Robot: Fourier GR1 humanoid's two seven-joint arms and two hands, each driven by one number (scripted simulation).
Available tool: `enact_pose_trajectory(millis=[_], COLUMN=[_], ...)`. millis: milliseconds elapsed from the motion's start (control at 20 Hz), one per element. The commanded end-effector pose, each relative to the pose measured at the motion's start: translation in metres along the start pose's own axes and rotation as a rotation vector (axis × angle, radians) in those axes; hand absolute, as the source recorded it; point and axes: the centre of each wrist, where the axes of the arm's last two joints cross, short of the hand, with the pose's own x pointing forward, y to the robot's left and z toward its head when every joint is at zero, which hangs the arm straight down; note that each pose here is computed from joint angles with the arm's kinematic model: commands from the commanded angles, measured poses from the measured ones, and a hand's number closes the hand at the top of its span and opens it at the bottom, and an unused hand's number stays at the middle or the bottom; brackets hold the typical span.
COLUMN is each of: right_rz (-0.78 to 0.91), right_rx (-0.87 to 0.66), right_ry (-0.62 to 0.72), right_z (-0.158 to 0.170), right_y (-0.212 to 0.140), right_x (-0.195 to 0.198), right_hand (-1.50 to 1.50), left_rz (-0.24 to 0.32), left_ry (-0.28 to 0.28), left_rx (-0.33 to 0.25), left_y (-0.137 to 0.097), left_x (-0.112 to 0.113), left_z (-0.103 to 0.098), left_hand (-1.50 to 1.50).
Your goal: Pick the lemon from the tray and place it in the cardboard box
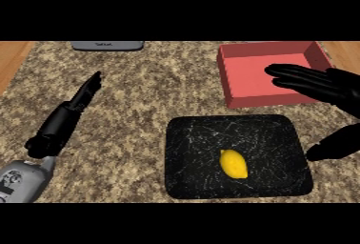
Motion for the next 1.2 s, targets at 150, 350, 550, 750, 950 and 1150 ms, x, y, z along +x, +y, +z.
enact_pose_trajectory(millis=[150,350,550,750,950,1150], right_rz=[0.266,0.365,0.465,0.505,0.493,0.475], right_rx=[0.33,0.46,0.497,0.555,0.592,0.584], right_ry=[0.045,0.084,0.128,0.202,0.251,0.293], right_z=[-0.025,-0.039,-0.04,-0.051,-0.049,-0.051], right_y=[0.015,0.022,0.042,0.07,0.079,0.112], right_x=[0.046,0.069,0.092,0.113,0.123,0.12], right_hand=[-1.5,-1.5,-1.5,-1.5,-1.5,-1.5], left_rz=[-0.008,0.013,0.005,0.006,-0.004,-0.03], left_ry=[0.005,-0.003,0.015,0.009,-0.002,0.004], left_rx=[0.007,-0.002,0.008,-0.002,0.0,0.01], left_y=[0.003,0.009,-0.005,0.004,0.006,0.0], left_x=[0.002,0.001,-0.003,0.005,0.012,-0.004], left_z=[0.002,0.001,-0.003,-0.008,-0.002,0.018], left_hand=[0.0,0.0,0.0,0.0,0.0,0.0])
